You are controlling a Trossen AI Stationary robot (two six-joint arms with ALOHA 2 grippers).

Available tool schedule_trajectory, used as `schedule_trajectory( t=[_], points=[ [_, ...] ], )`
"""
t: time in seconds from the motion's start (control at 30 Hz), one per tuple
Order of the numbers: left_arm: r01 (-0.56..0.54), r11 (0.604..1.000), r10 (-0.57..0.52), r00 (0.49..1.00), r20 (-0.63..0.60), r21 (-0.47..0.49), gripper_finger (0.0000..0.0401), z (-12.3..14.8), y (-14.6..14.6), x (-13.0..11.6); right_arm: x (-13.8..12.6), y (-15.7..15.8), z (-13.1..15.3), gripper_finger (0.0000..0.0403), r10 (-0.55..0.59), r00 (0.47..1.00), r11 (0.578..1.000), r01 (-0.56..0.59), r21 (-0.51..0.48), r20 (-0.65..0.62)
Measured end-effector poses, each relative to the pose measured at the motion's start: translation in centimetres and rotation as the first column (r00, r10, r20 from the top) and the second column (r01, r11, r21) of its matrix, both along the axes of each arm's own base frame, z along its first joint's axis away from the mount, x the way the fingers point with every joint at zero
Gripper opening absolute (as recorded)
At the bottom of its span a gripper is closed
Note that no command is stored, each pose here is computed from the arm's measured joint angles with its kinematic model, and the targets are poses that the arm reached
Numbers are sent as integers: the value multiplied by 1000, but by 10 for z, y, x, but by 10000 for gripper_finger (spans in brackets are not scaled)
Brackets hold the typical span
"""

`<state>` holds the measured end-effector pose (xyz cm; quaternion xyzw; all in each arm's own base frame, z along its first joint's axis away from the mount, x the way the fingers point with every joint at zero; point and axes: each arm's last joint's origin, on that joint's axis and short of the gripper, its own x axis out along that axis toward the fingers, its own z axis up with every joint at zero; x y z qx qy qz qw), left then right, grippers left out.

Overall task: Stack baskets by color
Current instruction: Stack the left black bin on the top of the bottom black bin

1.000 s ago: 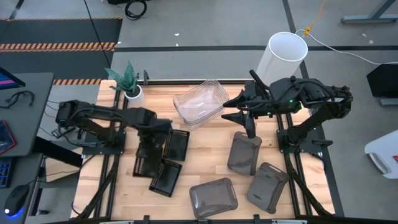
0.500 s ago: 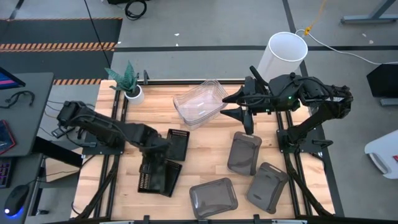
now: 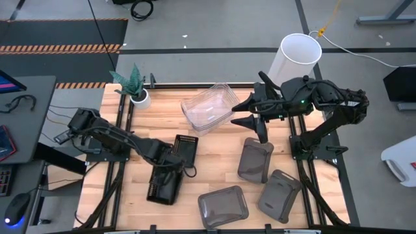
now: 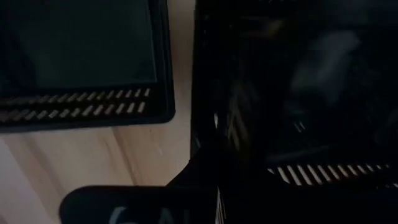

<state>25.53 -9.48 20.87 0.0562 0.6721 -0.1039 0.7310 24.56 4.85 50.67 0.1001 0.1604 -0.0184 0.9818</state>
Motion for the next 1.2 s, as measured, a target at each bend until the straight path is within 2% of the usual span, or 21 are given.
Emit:
schedule_trajectory(
  t=[0.23,0.53,0.7,0.8,0.93,1.1,1.2],
  points=[
    [48,999,-49,998,47,4,0,8,-2,6,0,0,0,208,8,1000,1000,-8,-2,3],
    [136,991,-136,990,35,-11,0,-2,-16,8,0,1,0,208,8,1000,1000,-8,5,4],
    [157,988,-157,987,19,-4,1,-10,-19,12,0,1,1,208,5,1000,1000,-5,14,10],
    [135,991,-135,991,-1,-1,8,-15,-19,13,0,1,1,208,16,1000,1000,-16,21,11],
    [134,991,-134,990,-31,-14,42,-18,-20,12,0,1,1,208,19,1000,1000,-19,23,12],
    [142,989,-143,989,-26,-28,111,-17,-21,12,0,1,1,208,20,1000,1000,-20,23,11],
    [103,994,-104,994,-40,-28,147,-12,-18,14,0,1,1,208,19,1000,1000,-20,22,5]
  ],
)
